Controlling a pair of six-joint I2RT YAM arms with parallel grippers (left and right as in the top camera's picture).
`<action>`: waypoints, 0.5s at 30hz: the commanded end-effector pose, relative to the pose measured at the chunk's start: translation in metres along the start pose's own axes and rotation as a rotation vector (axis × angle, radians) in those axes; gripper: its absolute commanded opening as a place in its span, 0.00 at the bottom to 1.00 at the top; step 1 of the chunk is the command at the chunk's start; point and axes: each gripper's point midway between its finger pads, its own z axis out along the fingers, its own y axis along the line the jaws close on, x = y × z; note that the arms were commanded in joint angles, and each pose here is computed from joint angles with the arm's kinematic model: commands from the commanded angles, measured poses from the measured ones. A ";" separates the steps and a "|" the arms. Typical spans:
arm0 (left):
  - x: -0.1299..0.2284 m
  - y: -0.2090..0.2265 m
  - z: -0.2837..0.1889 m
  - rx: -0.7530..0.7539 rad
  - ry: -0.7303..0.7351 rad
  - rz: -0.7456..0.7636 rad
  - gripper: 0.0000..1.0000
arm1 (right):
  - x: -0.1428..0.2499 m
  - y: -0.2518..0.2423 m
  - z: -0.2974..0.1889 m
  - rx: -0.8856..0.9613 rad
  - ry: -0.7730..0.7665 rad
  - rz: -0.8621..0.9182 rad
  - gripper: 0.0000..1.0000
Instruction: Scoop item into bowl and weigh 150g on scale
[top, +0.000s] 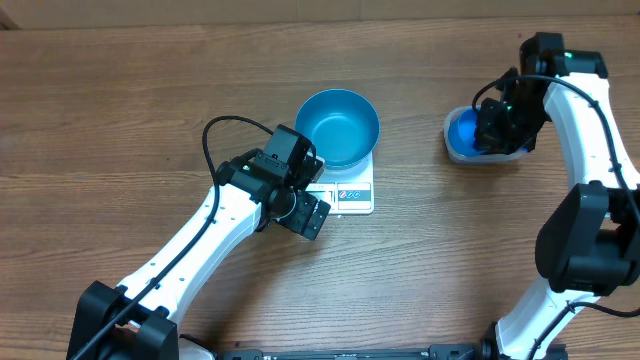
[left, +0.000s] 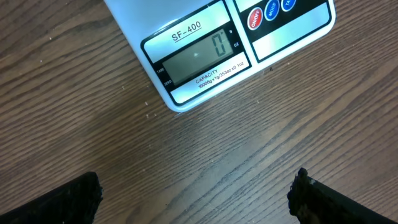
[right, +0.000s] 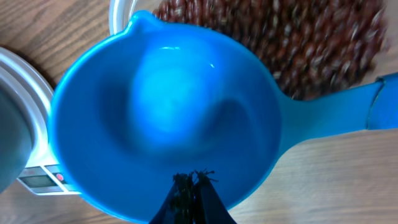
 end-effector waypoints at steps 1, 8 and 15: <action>-0.003 0.001 -0.006 -0.005 -0.023 0.017 1.00 | 0.002 0.001 0.002 0.003 0.012 0.109 0.04; -0.003 0.001 -0.006 -0.004 -0.023 0.017 1.00 | -0.035 0.009 -0.001 -0.040 -0.137 0.151 0.04; -0.003 0.001 -0.006 -0.005 -0.023 0.017 1.00 | -0.075 0.001 -0.011 0.014 -0.314 0.120 0.04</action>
